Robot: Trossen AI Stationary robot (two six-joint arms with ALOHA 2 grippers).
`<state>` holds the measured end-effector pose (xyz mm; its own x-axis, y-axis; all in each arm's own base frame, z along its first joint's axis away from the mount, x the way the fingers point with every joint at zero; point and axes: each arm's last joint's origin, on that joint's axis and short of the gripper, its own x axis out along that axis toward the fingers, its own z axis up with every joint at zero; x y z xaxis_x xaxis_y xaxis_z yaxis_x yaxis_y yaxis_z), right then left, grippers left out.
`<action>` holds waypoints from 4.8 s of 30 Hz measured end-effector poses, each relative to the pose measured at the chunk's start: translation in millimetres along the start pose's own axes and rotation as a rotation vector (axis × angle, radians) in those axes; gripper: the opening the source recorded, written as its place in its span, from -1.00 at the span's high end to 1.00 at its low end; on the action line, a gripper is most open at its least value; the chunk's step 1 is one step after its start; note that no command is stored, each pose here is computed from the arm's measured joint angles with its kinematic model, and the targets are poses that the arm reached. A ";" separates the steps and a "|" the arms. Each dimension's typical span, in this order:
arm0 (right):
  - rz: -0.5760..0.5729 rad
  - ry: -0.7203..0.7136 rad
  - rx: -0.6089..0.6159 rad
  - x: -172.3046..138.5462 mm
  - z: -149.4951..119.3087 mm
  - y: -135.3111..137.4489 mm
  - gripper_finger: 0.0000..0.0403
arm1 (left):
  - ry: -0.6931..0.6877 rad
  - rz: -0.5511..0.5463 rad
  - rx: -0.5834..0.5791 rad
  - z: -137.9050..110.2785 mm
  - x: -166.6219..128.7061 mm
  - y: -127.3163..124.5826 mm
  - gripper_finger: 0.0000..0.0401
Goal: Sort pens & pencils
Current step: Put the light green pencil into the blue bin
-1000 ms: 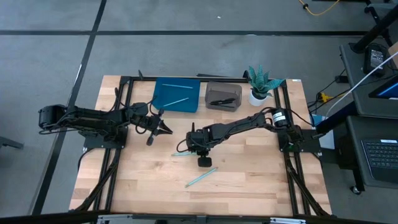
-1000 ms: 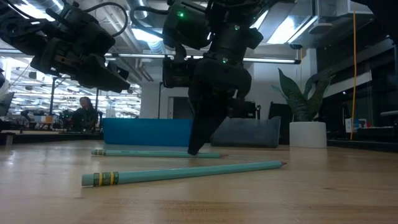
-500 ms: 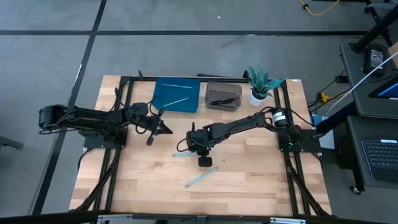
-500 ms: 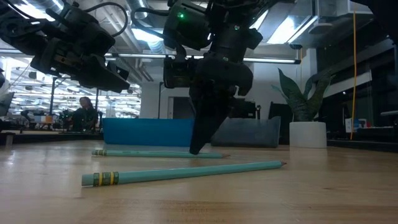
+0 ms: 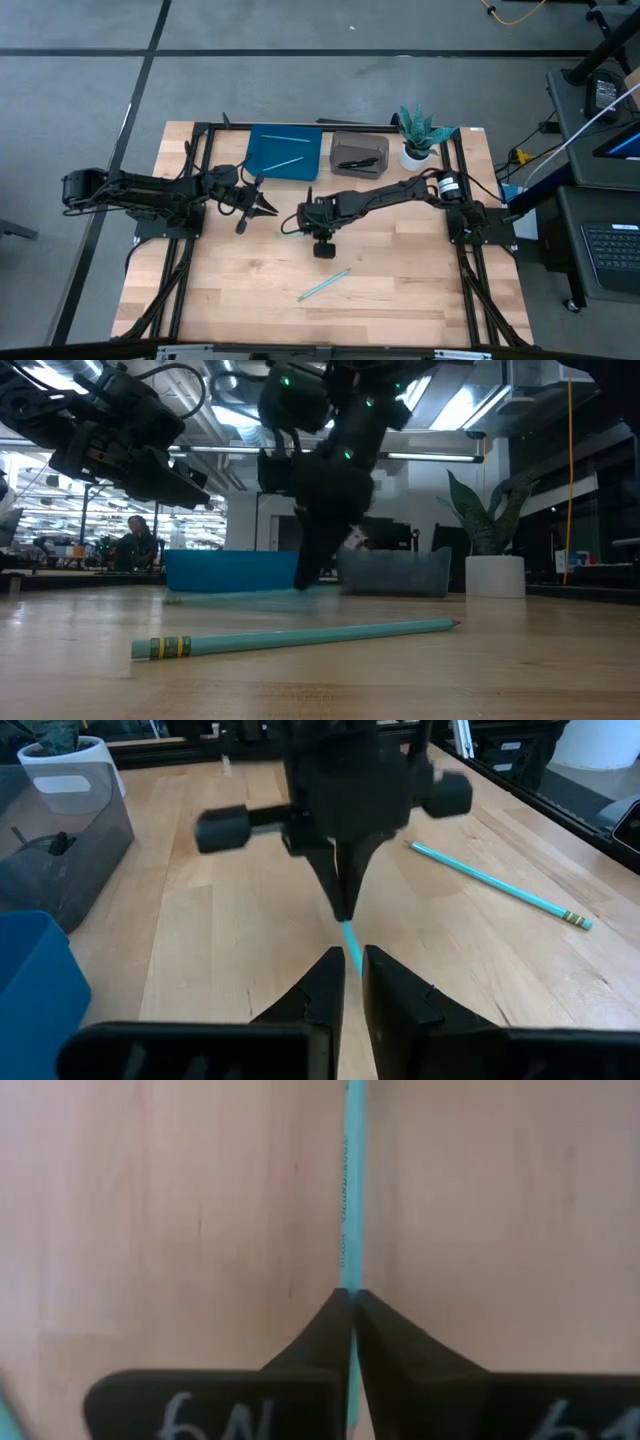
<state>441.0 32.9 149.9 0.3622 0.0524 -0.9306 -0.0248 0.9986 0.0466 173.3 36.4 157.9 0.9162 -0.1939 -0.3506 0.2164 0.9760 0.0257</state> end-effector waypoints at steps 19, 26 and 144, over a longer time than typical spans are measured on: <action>-0.036 -0.016 -0.048 -15.9 13.3 -12.9 0.97 | 0.000 0.000 -0.001 0.0 0.0 -0.1 0.98; -0.140 -0.022 -0.026 -29.9 13.5 -19.3 0.95 | 0.000 0.005 -0.043 0.0 0.0 0.1 0.97; -0.262 -0.649 0.022 -114.2 -153.0 -17.1 0.82 | 1.017 0.308 -0.088 80.8 125.2 -11.6 0.93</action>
<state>257.6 8.8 199.8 0.8369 -0.2042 -0.5079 0.1561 0.9783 -0.1361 312.8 -7.3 189.3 0.2065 0.1972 -0.9584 -0.0393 0.9804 0.1933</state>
